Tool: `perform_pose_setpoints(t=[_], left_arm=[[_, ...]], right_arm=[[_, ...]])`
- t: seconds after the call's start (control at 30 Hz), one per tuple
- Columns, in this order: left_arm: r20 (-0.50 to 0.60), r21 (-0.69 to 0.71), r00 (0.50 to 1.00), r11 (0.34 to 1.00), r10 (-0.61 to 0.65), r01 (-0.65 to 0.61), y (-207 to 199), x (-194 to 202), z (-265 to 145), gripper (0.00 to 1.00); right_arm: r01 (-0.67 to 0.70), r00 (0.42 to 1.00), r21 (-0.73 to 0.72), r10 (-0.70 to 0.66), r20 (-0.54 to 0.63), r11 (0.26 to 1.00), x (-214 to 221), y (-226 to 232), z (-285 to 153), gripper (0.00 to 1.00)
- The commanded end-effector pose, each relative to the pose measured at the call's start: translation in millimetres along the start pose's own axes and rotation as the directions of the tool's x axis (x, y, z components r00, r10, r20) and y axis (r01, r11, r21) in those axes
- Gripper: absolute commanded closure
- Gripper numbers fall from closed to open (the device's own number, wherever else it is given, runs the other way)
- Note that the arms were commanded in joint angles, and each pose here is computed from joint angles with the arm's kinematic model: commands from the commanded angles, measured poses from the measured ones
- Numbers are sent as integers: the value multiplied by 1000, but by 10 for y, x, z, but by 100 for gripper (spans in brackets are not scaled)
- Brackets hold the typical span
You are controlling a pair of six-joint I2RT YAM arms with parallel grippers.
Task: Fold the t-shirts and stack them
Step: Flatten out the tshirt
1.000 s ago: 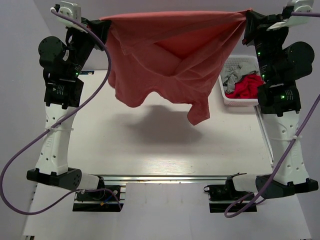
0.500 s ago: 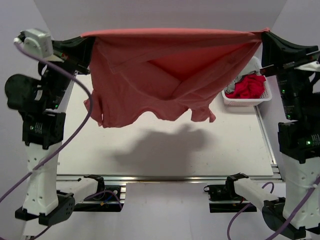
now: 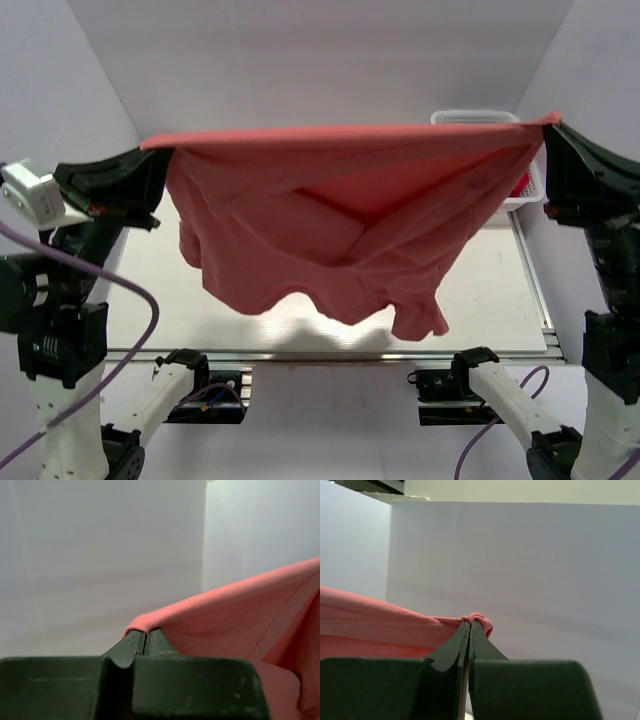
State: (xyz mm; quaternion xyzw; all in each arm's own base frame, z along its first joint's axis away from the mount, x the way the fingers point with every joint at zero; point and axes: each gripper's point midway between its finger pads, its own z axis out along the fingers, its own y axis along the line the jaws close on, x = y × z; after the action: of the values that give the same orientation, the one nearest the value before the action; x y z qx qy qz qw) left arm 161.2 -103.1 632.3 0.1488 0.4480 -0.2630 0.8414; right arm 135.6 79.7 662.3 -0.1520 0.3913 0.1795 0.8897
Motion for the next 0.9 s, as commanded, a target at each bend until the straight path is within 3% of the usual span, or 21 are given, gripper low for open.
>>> perform_pose_setpoints(t=[0.0,0.13,0.3,0.43,0.47,0.5,0.63,0.73,0.77,0.87], left_arm=[[29,17,1000,1000,-10,9,-94,-50,-154,100],[7,28,999,999,-39,39,-124,148,-260,100],[-14,-28,996,996,-87,87,4,508,-327,100],[-113,-138,978,978,-174,158,276,1204,-307,100],[-96,-152,979,975,-178,162,322,1250,-292,100],[-135,-219,969,960,-208,175,484,1559,-265,100],[-219,-382,940,909,-262,165,891,2203,-176,100],[-276,-431,916,889,-290,151,1077,2664,-101,100],[-333,-456,888,879,-318,144,1170,3008,-67,100],[-366,-497,868,859,-335,122,1360,3381,46,100]], right_arm=[[8,999,-28,-7,38,1000,-106,83,-115,100],[-23,999,-32,24,31,999,44,115,-195,100],[-63,998,-17,62,-30,998,569,58,-116,100],[-95,991,34,98,-89,995,1109,-66,3,100],[-103,988,46,107,-113,994,1260,-95,38,100],[-112,981,77,123,-152,991,1524,-157,63,100],[-130,952,140,163,-260,982,2216,-290,166,100],[-129,922,189,188,-338,973,2758,-397,230,100],[-124,922,196,186,-340,973,2826,-427,262,100],[-112,889,233,203,-411,966,3335,-524,345,100]])
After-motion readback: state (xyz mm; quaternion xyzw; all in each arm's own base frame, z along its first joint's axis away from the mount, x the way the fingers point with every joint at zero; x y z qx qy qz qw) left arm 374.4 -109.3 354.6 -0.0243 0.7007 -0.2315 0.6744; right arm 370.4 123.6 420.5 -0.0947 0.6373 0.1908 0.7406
